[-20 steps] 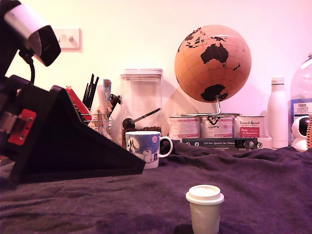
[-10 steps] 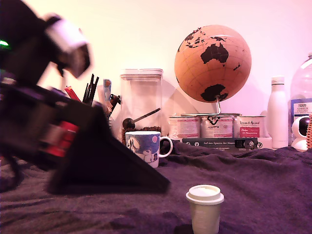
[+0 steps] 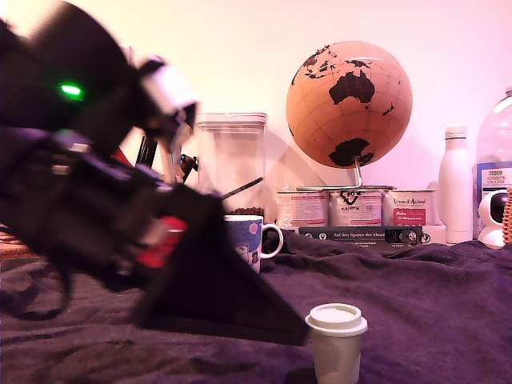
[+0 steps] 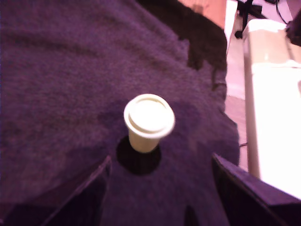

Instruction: Pick up the coffee capsules on the table and drop them inside the coffee cup

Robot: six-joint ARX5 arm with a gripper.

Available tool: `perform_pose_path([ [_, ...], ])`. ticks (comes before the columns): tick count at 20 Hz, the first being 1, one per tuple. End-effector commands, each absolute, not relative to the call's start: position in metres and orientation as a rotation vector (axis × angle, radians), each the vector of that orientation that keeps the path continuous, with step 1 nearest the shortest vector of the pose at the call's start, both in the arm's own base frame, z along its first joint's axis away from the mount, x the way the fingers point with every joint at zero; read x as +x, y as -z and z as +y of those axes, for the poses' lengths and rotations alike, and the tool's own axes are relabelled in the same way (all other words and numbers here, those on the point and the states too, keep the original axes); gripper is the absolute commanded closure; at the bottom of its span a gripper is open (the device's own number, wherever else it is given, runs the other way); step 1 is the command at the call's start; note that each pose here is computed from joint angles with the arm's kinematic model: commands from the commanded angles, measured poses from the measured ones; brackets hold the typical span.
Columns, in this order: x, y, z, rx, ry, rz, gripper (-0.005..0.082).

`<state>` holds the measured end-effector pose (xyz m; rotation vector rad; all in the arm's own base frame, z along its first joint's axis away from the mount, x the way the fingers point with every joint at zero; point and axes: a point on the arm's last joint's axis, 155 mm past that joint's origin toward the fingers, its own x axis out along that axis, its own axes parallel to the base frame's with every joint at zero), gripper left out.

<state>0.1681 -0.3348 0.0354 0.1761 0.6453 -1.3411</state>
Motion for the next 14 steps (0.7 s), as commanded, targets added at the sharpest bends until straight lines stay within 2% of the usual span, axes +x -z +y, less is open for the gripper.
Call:
perform_pose_path([
  [1,0.166,-0.032,-0.341,0.181,1.356,0.663,0.0148],
  [5,0.171,-0.028,-0.354,0.188,1.359,0.706,0.0148],
  [14,0.186,-0.017,-0.373,0.218,1.362,0.73,0.0148],
])
